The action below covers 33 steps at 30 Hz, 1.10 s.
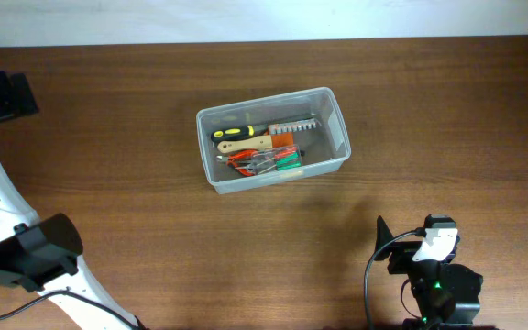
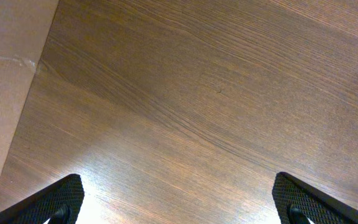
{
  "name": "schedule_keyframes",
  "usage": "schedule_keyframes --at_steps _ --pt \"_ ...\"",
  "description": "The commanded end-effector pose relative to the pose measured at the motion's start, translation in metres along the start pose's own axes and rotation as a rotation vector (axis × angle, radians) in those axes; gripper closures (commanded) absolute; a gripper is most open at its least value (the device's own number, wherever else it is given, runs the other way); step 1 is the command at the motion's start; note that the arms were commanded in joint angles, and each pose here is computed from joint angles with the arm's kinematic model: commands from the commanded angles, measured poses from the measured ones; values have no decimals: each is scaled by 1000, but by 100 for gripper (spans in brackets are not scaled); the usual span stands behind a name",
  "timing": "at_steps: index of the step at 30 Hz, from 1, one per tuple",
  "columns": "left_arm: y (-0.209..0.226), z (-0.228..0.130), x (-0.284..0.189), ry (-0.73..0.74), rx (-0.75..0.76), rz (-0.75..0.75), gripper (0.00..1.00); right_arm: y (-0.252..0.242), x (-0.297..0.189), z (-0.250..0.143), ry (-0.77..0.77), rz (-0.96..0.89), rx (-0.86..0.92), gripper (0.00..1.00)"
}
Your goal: Pack container
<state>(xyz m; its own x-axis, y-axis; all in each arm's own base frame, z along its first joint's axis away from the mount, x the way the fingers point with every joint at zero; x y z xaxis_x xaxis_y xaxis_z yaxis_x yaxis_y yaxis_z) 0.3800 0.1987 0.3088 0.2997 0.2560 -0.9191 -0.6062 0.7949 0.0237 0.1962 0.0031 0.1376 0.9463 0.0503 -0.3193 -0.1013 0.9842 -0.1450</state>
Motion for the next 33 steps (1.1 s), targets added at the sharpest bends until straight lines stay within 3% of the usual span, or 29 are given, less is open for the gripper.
schedule_keyframes --at_steps 1,18,23,27,33 --pt "1 0 -6 -15 -12 -9 1 -1 0 -1 -5 -2 11 1" --pt "2 1 -13 -37 -9 0 1 -1 0 -1 -5 -2 10 1" --pt "-41 27 -37 -204 4 -305 1 -1 0 -1 -5 -2 10 1" --pt "-75 44 -85 -412 79 -568 1 -1 0 -1 -5 -2 10 2" --pt "-81 26 -178 -696 153 -635 1 -1 0 -1 -5 -2 10 1"
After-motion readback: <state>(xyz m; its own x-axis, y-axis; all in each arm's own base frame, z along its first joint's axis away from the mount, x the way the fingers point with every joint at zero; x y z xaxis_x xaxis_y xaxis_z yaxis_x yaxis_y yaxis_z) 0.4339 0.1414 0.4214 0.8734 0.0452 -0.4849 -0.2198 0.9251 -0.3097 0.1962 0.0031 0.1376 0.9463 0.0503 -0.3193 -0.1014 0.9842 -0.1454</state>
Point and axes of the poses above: each gripper's point midway between its finger pads, its own x axis out along the fingers, its own y axis along the line the jaws close on, z = x × y, the point moved 3 cm from there along -x, back along the fingers, and after that the axes turned 14 degrees about -x, right-handed, at the moved point
